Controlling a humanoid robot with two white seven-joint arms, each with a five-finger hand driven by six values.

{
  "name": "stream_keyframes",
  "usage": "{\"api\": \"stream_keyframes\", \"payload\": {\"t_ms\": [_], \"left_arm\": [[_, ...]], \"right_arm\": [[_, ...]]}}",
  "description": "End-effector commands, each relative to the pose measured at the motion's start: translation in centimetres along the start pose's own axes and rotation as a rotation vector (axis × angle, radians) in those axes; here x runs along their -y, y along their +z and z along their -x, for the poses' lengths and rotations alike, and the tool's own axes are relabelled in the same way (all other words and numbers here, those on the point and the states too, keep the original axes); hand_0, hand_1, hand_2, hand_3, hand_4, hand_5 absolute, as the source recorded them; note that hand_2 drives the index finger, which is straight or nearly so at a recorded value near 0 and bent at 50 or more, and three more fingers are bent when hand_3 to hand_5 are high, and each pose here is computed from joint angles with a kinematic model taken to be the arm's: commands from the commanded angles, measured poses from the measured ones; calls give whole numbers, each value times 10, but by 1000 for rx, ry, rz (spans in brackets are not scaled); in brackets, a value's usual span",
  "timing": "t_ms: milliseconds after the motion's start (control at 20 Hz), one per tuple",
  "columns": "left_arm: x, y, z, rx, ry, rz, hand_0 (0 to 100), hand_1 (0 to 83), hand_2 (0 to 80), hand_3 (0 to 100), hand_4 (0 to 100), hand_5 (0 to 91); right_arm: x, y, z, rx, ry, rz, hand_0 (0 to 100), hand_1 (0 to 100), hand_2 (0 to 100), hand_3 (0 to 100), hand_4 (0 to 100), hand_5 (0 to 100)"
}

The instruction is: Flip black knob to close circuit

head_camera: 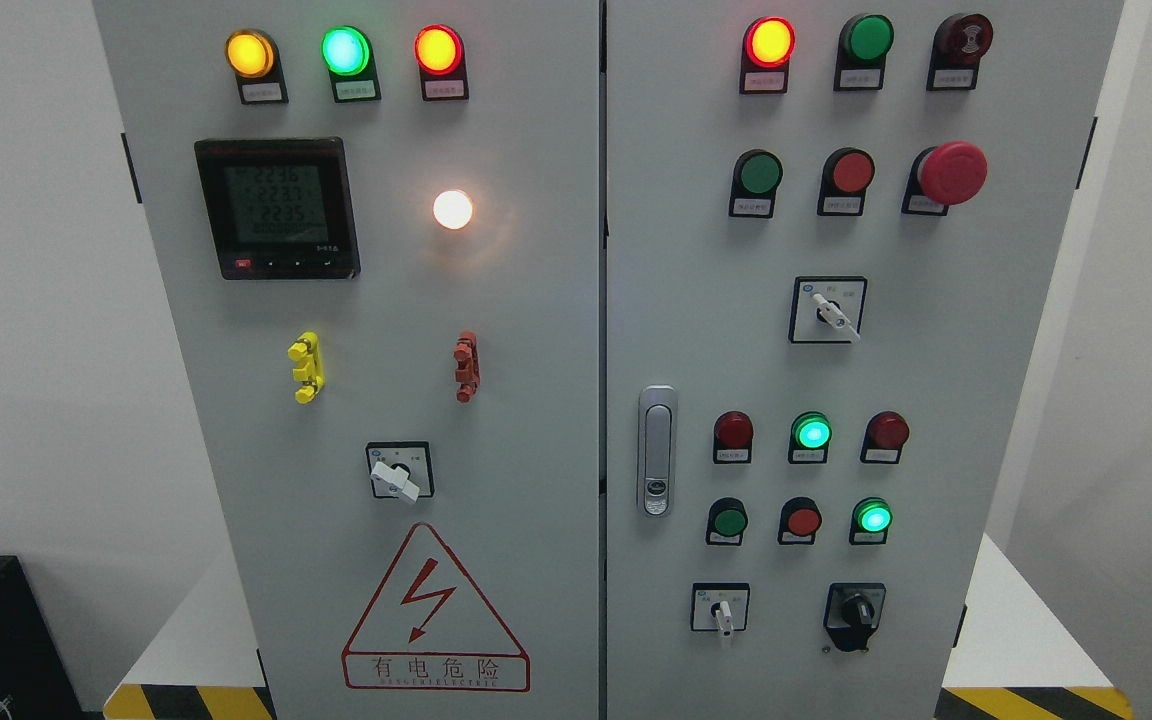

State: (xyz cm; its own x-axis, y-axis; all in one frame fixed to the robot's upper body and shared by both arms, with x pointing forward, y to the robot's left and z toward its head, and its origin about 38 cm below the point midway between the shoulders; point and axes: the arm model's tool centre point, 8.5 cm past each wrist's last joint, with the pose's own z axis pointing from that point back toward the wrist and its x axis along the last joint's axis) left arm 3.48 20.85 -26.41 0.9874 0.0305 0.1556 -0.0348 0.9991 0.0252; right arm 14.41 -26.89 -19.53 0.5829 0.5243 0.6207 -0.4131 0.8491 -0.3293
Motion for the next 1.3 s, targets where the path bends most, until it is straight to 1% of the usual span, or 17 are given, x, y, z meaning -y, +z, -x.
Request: {"api": "stream_keyframes", "payload": {"t_ms": [0, 200, 300, 350, 450, 550, 600, 750, 850, 900, 950, 1100, 1250], "left_arm": [[-1, 2, 14, -21, 1, -1, 120, 556, 0, 0, 0, 0], [-1, 2, 14, -21, 1, -1, 120, 556, 0, 0, 0, 0], [-1, 2, 14, -21, 1, -1, 120, 556, 0, 0, 0, 0], [-1, 2, 14, -21, 1, -1, 120, 556, 0, 0, 0, 0], [-1, 2, 14, -21, 1, -1, 120, 556, 0, 0, 0, 0], [-1, 1, 13, -19, 1, -1, 120, 556, 0, 0, 0, 0], [-1, 2, 14, -21, 1, -1, 120, 556, 0, 0, 0, 0], [-1, 1, 13, -19, 1, -1, 120, 556, 0, 0, 0, 0], [-1, 2, 14, -21, 1, -1, 120, 556, 0, 0, 0, 0], [-1, 2, 14, -21, 1, -1, 120, 556, 0, 0, 0, 0], [-1, 2, 14, -21, 1, -1, 120, 556, 0, 0, 0, 0], [-1, 1, 13, -19, 1, -1, 120, 556, 0, 0, 0, 0], [-1, 2, 14, -21, 1, -1, 120, 556, 0, 0, 0, 0]], "right_arm": [[75, 10, -101, 320, 266, 159, 23, 66, 612, 816, 557, 304], [103, 19, -135, 393, 393, 255, 39, 44, 695, 875, 593, 401], [117, 23, -146, 417, 450, 290, 44, 4, 730, 895, 605, 437], [126, 27, -154, 425, 471, 319, 43, 0, 749, 909, 607, 455], [143, 34, -179, 447, 513, 374, 32, 0, 777, 929, 625, 495], [161, 40, -196, 450, 538, 407, 0, 0, 813, 961, 652, 546], [167, 44, -204, 452, 549, 419, 0, 0, 820, 968, 661, 555], [177, 52, -222, 462, 596, 444, 0, 0, 852, 997, 710, 627], [181, 55, -232, 469, 612, 453, 0, 0, 875, 1000, 752, 705], [182, 58, -237, 472, 617, 458, 0, 0, 875, 1000, 752, 705], [186, 61, -242, 470, 618, 462, 0, 0, 882, 1000, 784, 760], [200, 74, -257, 438, 637, 474, 0, 0, 886, 1000, 813, 805], [207, 84, -275, 408, 639, 507, 0, 0, 889, 1000, 833, 824]]}}
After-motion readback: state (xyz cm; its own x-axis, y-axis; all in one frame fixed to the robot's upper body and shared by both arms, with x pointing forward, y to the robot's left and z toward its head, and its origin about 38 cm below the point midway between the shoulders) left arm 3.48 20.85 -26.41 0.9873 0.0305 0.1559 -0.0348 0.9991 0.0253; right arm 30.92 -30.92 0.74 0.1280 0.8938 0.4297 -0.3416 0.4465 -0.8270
